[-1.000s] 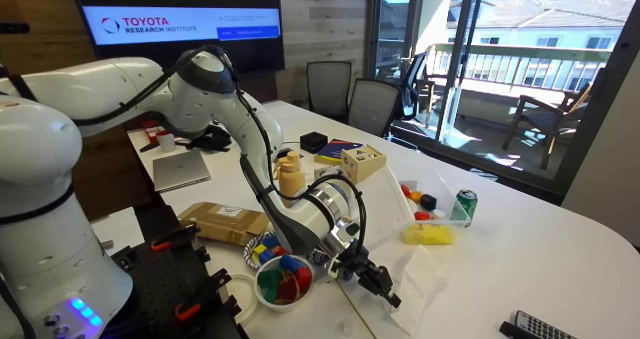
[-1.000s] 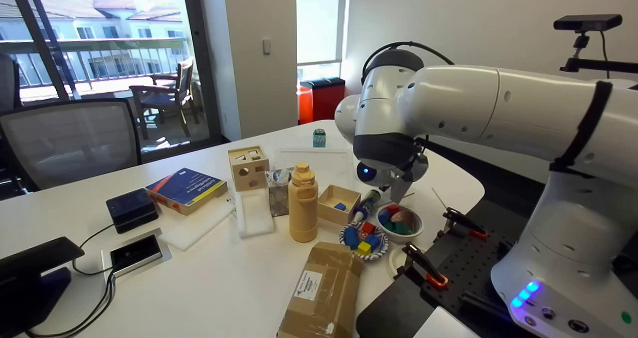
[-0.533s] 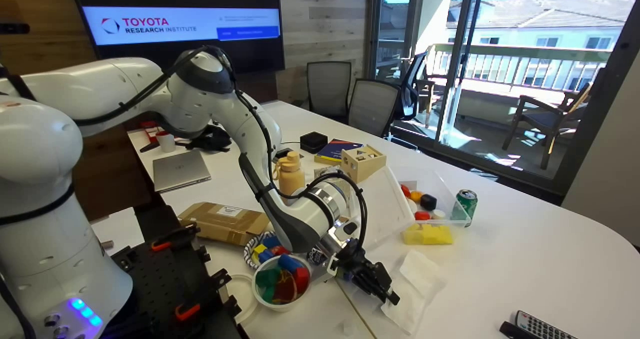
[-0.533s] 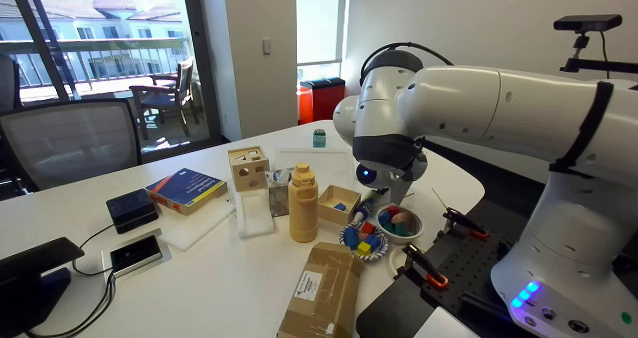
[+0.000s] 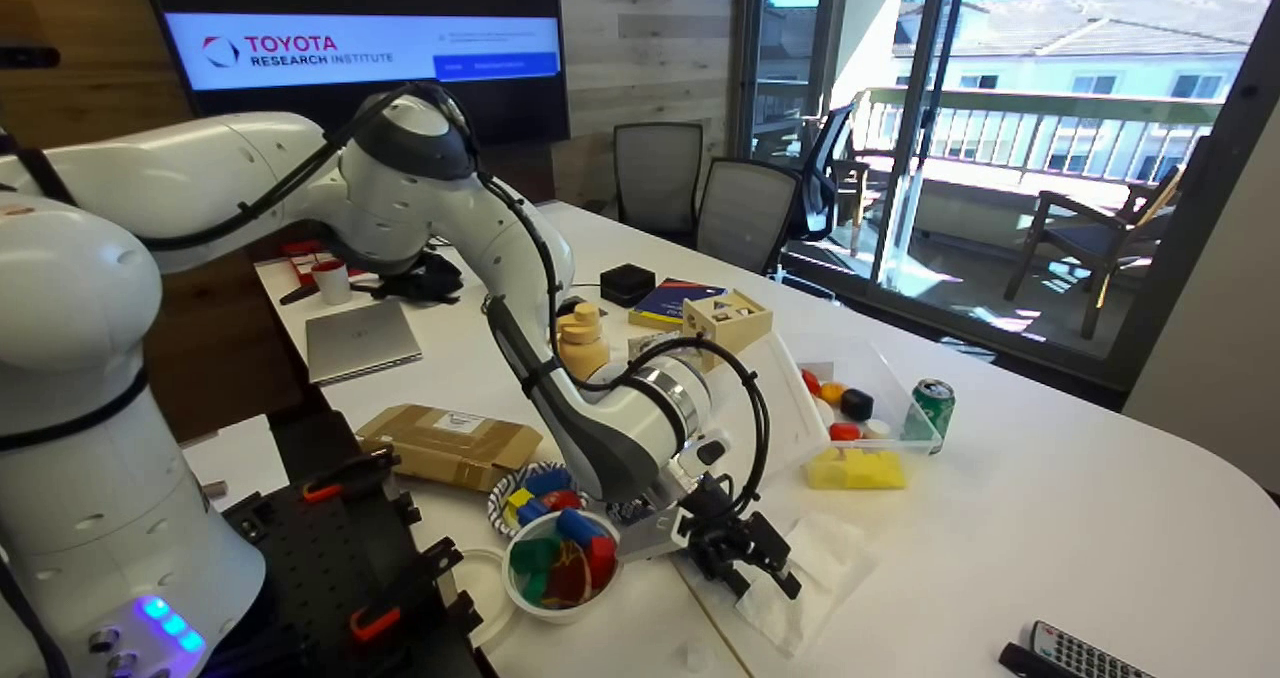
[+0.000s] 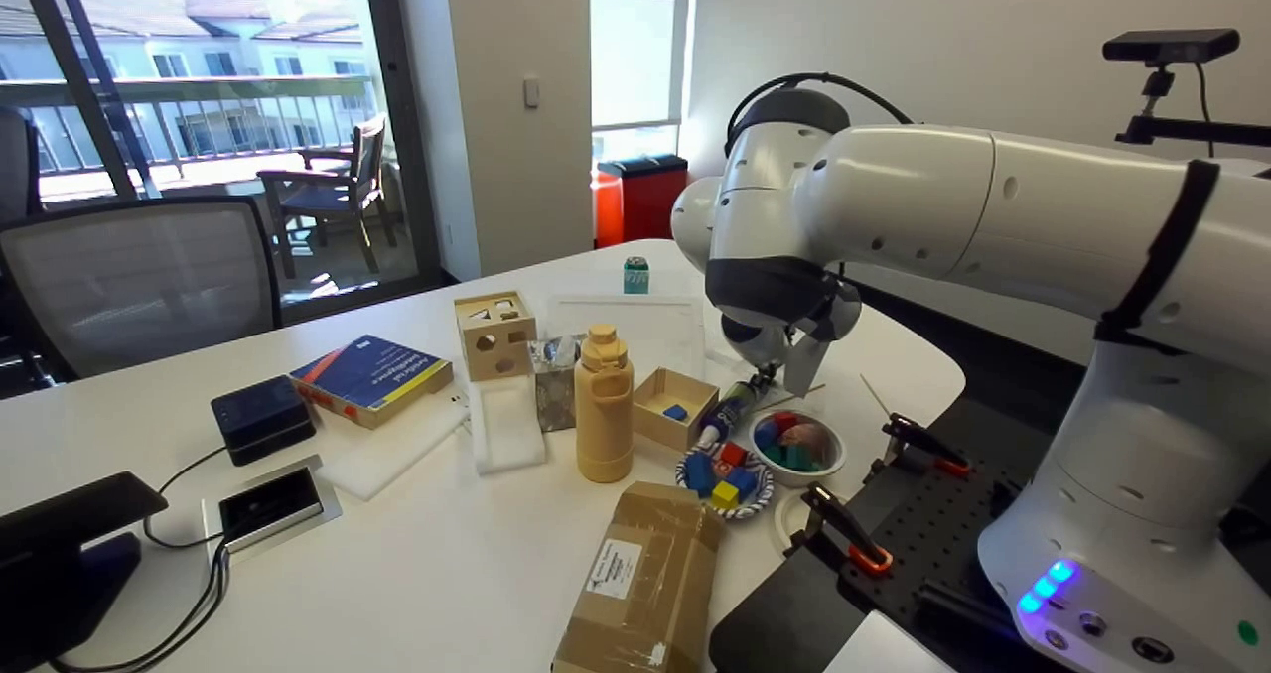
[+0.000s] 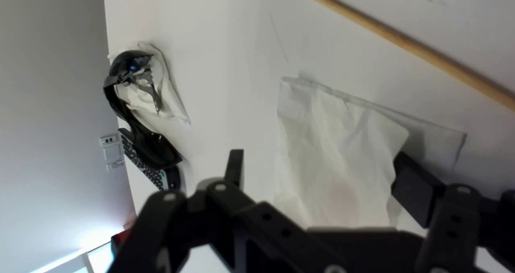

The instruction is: Fold the napkin in four

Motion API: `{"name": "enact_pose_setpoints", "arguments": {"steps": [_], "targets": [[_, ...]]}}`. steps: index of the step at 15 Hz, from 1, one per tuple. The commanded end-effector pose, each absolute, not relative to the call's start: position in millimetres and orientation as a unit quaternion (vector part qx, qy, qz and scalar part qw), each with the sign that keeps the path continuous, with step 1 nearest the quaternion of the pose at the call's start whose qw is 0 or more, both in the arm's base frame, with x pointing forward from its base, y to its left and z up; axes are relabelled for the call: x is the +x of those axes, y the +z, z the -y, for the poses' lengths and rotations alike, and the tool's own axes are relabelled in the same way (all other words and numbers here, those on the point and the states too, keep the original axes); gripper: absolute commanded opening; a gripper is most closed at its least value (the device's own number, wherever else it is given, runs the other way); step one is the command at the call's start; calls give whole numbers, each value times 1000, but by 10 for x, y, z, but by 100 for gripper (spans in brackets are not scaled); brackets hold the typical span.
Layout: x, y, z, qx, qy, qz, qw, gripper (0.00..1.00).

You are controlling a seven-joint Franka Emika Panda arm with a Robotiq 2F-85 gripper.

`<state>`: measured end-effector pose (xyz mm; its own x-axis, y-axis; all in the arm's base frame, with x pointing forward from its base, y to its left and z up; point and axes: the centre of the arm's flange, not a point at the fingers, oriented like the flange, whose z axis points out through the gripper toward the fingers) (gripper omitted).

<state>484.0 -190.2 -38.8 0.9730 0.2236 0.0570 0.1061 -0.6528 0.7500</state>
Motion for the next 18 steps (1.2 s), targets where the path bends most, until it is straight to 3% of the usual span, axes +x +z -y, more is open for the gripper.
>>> {"name": "enact_pose_setpoints", "arguments": {"steps": [1,6,18], "targets": [[4800,-25,1999,924,70,-106,360,100],[4812,273,2198,929,62,-100,351,100],[4819,-182,2236,868,-71,-409,272,100]]}}
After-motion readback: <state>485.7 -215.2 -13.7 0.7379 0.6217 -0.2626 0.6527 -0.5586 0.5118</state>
